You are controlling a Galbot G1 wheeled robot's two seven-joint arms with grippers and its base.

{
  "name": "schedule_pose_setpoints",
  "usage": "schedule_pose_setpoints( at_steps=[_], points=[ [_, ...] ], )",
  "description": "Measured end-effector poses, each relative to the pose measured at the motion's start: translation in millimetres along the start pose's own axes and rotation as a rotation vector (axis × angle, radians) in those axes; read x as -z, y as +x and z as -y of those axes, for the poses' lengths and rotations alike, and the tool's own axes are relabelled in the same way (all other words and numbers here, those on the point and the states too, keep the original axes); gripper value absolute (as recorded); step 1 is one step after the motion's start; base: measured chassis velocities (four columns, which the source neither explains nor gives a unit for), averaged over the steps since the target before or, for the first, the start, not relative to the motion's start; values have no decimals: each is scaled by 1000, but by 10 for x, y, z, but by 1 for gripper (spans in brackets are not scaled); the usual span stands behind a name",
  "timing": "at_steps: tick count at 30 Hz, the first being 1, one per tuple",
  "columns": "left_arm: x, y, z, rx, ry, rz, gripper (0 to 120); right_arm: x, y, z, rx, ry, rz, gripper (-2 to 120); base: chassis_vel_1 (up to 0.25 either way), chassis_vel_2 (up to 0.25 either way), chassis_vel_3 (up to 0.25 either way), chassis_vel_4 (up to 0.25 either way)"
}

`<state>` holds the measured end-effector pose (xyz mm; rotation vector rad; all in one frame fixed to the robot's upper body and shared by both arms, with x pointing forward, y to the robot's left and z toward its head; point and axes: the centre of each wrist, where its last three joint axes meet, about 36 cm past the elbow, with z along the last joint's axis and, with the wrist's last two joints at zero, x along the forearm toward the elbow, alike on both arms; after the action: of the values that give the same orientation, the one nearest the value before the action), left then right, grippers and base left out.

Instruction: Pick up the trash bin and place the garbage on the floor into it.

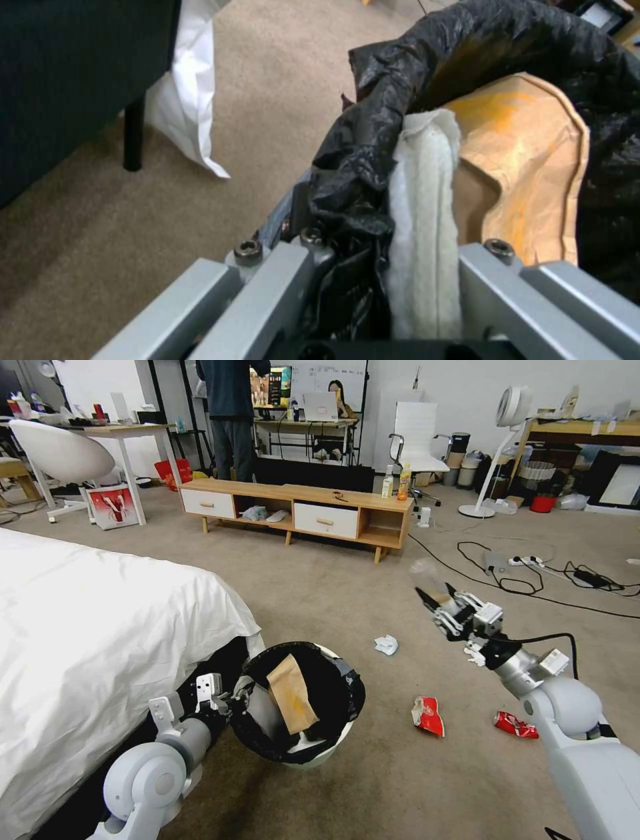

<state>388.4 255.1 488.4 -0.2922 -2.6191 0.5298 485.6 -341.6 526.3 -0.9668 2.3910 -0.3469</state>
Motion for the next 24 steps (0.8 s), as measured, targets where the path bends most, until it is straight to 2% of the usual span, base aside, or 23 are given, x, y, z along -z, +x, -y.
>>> schedule_pose_setpoints(
  at_steps=[4,10,15,18,21,24],
  points=[
    [-33,-39,9,-5,-1,-15,7,156,-104,-165,77,-17,24,30,0,0,0,0],
    [-51,-86,18,-13,-7,-29,7,189,-148,-354,147,-55,24,30,0,0,0,0],
    [-130,-169,62,-45,-10,-59,7,64,-206,-697,244,-130,-2,30,0,0,0,0],
    [-142,-189,65,-51,-10,-64,7,45,-216,-744,256,-140,-5,30,0,0,0,0],
    [-180,-276,80,-81,-4,-83,7,-99,-255,-1031,317,-204,-25,30,0,0,0,0],
    [-190,-284,91,-88,0,-85,7,-137,-263,-1108,331,-220,-30,30,0,0,0,0]
  ],
)
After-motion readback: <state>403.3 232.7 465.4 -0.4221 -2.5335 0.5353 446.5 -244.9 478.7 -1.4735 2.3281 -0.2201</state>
